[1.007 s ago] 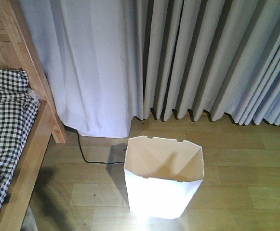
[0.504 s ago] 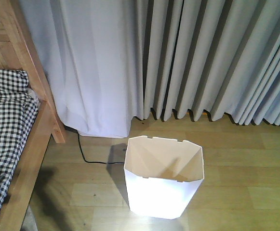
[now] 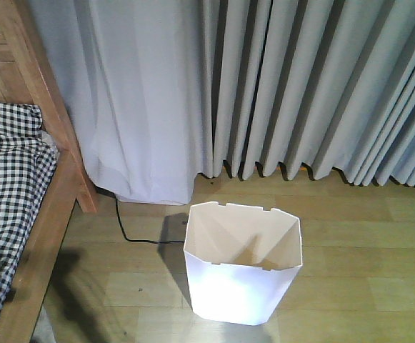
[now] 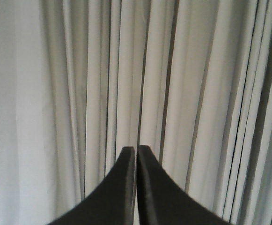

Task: Move trash bin to bedside with robot

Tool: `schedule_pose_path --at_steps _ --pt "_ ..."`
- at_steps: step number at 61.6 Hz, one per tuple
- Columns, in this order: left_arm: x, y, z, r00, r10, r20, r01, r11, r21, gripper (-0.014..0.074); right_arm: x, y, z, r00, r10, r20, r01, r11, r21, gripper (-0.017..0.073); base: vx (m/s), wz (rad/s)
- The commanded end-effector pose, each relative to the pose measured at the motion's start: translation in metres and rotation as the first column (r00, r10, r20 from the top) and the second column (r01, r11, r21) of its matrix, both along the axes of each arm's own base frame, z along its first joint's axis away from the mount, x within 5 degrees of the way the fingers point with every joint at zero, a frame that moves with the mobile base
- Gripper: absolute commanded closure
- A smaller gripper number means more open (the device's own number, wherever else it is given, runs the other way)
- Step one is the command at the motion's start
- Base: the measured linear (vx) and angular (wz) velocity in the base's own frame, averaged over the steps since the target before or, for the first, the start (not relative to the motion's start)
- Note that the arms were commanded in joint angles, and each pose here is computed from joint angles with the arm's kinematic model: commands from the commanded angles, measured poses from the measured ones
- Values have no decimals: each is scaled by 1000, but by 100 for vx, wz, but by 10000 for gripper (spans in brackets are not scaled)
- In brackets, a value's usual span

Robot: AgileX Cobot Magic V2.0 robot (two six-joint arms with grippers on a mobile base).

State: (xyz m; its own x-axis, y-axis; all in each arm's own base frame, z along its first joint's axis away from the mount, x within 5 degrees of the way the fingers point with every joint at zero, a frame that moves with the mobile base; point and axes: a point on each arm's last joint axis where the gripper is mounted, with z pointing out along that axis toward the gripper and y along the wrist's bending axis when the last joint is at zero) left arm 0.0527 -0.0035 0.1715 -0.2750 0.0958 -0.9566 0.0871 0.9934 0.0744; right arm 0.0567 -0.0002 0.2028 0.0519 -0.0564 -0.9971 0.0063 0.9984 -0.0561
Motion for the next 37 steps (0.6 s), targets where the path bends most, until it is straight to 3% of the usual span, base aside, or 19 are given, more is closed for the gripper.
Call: schedule_pose_path --at_steps 1,37 --pt "1 0 1 997 1 71 -1 1000 -9 601 -1 0 5 997 2 81 0 1000 -31 567 0 0" --pt "1 0 1 997 1 71 -1 1000 -9 601 -1 0 5 997 2 81 0 1000 -25 567 0 0"
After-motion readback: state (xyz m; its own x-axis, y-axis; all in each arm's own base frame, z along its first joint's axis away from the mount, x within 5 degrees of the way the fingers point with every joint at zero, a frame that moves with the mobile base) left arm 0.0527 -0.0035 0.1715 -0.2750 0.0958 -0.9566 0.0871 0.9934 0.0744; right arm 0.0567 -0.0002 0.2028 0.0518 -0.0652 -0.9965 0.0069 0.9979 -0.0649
